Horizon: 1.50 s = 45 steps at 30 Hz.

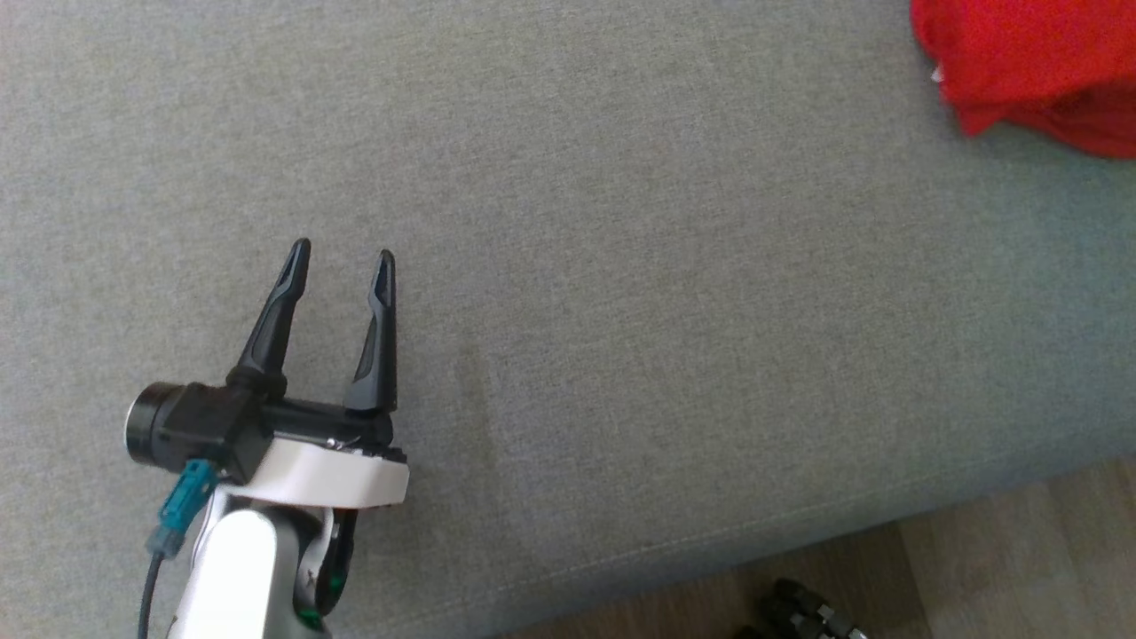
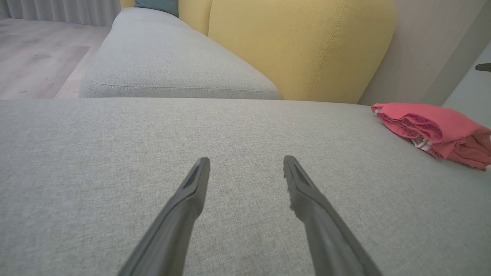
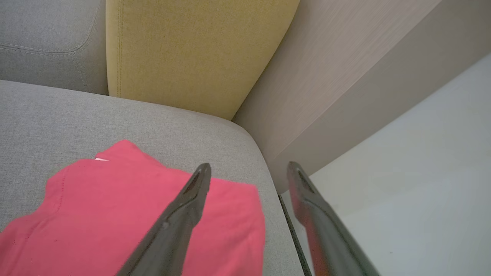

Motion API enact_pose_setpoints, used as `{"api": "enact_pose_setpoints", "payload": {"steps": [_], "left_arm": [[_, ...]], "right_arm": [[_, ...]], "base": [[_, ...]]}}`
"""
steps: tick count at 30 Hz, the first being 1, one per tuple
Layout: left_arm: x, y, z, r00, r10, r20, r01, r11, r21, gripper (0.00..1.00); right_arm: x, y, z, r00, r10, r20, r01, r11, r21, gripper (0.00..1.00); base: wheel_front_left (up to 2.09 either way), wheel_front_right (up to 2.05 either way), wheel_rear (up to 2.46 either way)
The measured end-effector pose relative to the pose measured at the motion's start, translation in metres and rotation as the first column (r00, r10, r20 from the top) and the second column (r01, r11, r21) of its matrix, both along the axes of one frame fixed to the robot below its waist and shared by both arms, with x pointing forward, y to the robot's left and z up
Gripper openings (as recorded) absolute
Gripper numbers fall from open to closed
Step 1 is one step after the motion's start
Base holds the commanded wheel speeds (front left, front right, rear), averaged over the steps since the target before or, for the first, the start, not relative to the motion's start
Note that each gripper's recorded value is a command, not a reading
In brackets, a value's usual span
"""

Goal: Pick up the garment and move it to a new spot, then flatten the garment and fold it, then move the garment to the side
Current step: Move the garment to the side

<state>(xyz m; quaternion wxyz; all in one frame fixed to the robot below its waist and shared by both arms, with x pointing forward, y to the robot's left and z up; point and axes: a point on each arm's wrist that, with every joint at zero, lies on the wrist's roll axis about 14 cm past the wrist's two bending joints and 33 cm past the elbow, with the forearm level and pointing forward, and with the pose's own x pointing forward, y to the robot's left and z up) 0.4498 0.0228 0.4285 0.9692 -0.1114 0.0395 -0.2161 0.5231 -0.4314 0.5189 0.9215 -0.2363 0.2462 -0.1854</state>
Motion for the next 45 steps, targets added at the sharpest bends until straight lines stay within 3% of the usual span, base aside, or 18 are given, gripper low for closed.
{"api": "enact_pose_setpoints", "payload": {"steps": [11,20,30,38,45], "left_arm": [[-0.001,0.001,0.009,1.0,0.003,0.02,-0.003,1.0,0.004,1.0],[-0.001,0.028,0.024,0.993,0.109,0.034,-0.109,0.994,-0.001,1.0],[-0.024,0.078,0.045,0.954,0.299,0.029,-0.299,0.954,-0.01,1.0],[-0.062,0.109,0.055,0.917,0.398,0.022,-0.398,0.917,-0.008,1.0],[-0.093,0.127,0.056,0.896,0.443,0.021,-0.444,0.896,0.007,1.0]], "right_arm": [[0.006,0.018,0.009,0.997,0.048,0.056,-0.048,0.999,0.011,1.0],[0.023,0.073,0.031,0.958,0.166,0.234,-0.192,0.977,0.093,1.0],[0.001,0.16,0.022,0.869,0.231,0.437,-0.372,0.888,0.27,1.0],[-0.043,0.216,0.018,0.8,0.236,0.551,-0.471,0.816,0.335,1.0],[-0.087,0.244,0.011,0.775,0.238,0.586,-0.515,0.774,0.367,1.0]], "base": [[0.0,0.0,0.0],[0.0,0.0,0.0],[0.0,0.0,0.0],[0.0,0.0,0.0],[0.0,0.0,0.0]]}}
